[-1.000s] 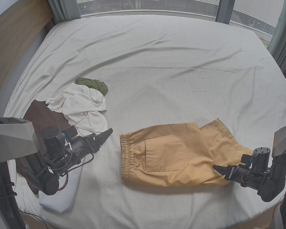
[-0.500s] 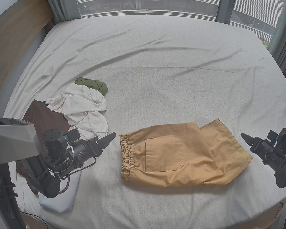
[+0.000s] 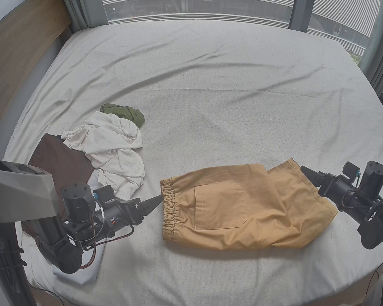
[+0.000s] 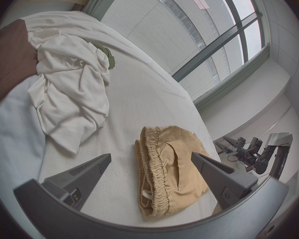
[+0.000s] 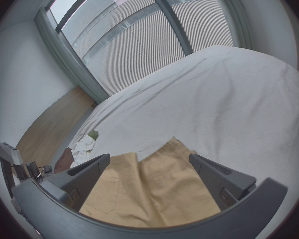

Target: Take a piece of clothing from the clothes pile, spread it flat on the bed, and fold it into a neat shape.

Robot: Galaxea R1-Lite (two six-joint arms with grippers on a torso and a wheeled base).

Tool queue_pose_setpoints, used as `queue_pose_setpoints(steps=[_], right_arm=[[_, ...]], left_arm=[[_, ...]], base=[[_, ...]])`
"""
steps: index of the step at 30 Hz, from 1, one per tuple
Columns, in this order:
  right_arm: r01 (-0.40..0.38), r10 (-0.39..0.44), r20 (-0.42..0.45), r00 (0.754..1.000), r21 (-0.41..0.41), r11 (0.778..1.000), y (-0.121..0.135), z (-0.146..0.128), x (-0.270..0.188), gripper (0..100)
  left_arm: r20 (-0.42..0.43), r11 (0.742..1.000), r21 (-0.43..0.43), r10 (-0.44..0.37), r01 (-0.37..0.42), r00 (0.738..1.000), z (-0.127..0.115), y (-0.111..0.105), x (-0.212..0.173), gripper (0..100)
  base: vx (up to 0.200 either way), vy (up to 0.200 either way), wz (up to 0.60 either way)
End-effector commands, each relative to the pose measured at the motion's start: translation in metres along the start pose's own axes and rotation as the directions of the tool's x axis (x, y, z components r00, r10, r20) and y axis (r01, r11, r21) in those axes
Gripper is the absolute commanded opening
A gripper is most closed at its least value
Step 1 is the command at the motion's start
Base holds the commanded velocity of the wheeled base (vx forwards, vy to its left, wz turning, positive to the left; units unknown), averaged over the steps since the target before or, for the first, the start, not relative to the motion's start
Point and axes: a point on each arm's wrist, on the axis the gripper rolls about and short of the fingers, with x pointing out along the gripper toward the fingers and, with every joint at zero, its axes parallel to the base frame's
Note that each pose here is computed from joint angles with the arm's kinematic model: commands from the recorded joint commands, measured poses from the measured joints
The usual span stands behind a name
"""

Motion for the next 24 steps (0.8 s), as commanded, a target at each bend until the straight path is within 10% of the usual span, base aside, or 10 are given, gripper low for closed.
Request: queue_pose_setpoints(steps=[1, 24], right_arm=[[-0.043, 0.043, -0.046, 0.998, 0.000, 0.999, 0.008, -0.014, 0.015, 100], [-0.045, 0.045, -0.055, 0.997, -0.002, 0.999, 0.009, -0.016, 0.015, 100]], left_arm=[[-0.056, 1.000, -0.012, 0.010, -0.011, 0.998, -0.015, 0.003, 0.002, 100], [-0.205, 0.995, -0.098, -0.027, 0.007, 0.978, -0.062, 0.000, 0.029, 100]], base=[[0.000, 0.000, 0.00], [0.000, 0.000, 0.00]])
